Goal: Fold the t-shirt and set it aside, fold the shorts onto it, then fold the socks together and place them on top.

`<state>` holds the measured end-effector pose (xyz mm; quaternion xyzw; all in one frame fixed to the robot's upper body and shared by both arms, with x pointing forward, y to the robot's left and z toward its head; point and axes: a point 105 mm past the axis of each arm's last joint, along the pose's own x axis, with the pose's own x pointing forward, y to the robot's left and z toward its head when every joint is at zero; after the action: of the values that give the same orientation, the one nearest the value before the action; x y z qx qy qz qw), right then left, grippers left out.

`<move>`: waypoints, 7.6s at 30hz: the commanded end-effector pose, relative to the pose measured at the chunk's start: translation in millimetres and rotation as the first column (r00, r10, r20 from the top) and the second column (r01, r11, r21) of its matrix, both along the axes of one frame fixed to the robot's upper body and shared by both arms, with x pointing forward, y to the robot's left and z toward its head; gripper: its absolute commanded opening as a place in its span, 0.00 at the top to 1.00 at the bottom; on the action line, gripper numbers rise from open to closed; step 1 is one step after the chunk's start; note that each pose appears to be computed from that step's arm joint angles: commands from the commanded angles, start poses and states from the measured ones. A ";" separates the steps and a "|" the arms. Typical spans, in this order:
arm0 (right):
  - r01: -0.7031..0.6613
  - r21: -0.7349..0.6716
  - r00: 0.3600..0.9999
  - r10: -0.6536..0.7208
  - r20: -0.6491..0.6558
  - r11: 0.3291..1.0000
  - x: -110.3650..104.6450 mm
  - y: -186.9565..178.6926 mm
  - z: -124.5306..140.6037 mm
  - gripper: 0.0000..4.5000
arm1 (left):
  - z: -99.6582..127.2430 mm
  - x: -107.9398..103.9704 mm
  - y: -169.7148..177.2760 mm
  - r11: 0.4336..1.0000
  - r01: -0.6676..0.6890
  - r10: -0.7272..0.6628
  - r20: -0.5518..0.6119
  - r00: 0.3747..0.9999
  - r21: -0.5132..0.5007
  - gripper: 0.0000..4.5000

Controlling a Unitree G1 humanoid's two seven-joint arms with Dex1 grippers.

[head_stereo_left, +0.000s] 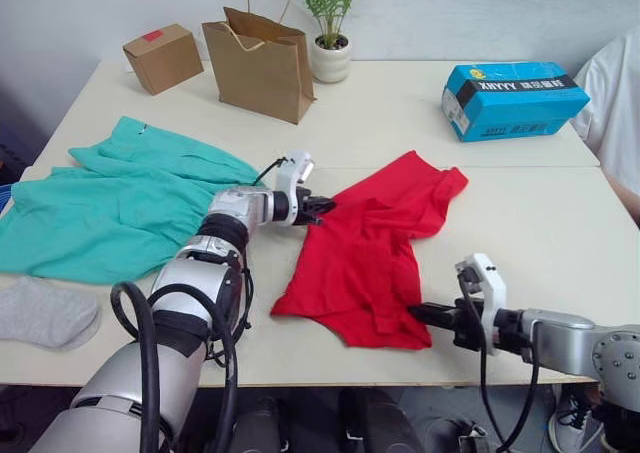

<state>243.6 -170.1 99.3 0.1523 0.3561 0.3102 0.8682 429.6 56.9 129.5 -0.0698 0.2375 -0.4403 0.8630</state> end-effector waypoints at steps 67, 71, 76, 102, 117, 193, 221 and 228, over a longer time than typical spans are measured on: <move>-0.214 -0.881 -0.241 0.852 0.466 0.421 16.0 7.5 -6.8 0.00 | -40.7 -134.6 28.7 0.416 0.384 -0.892 0.453 -0.005 0.824 0.01; -0.249 -0.873 -0.239 0.847 0.476 0.420 10.3 12.4 -14.5 0.00 | -43.8 -136.4 23.2 0.402 0.418 -0.893 0.449 -0.015 0.815 0.01; -0.248 -0.868 -0.235 0.842 0.485 0.431 12.2 18.4 -17.0 0.04 | -48.7 -138.7 20.8 0.405 0.462 -0.892 0.452 0.010 0.789 0.05; -0.701 -0.508 0.240 0.836 0.493 0.501 -53.9 15.1 9.7 1.00 | -19.4 -211.2 54.9 0.399 0.822 -0.895 0.368 0.252 0.406 1.00; -0.873 -0.249 0.383 0.906 0.181 0.419 -108.2 -8.2 8.4 1.00 | -17.2 -259.4 78.7 0.419 0.872 -0.906 0.178 0.384 0.252 1.00; 0.294 -0.121 0.619 -0.092 0.780 0.948 136.7 -83.2 67.2 0.53 | 34.8 -10.4 48.0 0.999 -0.013 0.031 0.453 0.891 -0.043 0.50; -0.046 -0.330 0.643 0.280 0.713 0.943 107.4 33.5 -8.3 1.00 | -20.4 -53.6 -2.6 0.967 0.226 -0.252 0.542 0.802 0.116 0.99; 0.134 -0.379 0.695 0.186 0.694 0.916 127.6 -27.0 -15.2 1.00 | -45.8 -55.8 14.2 0.973 0.172 -0.224 0.484 0.846 0.152 0.99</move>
<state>370.6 -170.6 100.5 -0.1677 0.0108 0.3174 0.9333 374.8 59.0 97.7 0.1187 0.0108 -0.5323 0.8381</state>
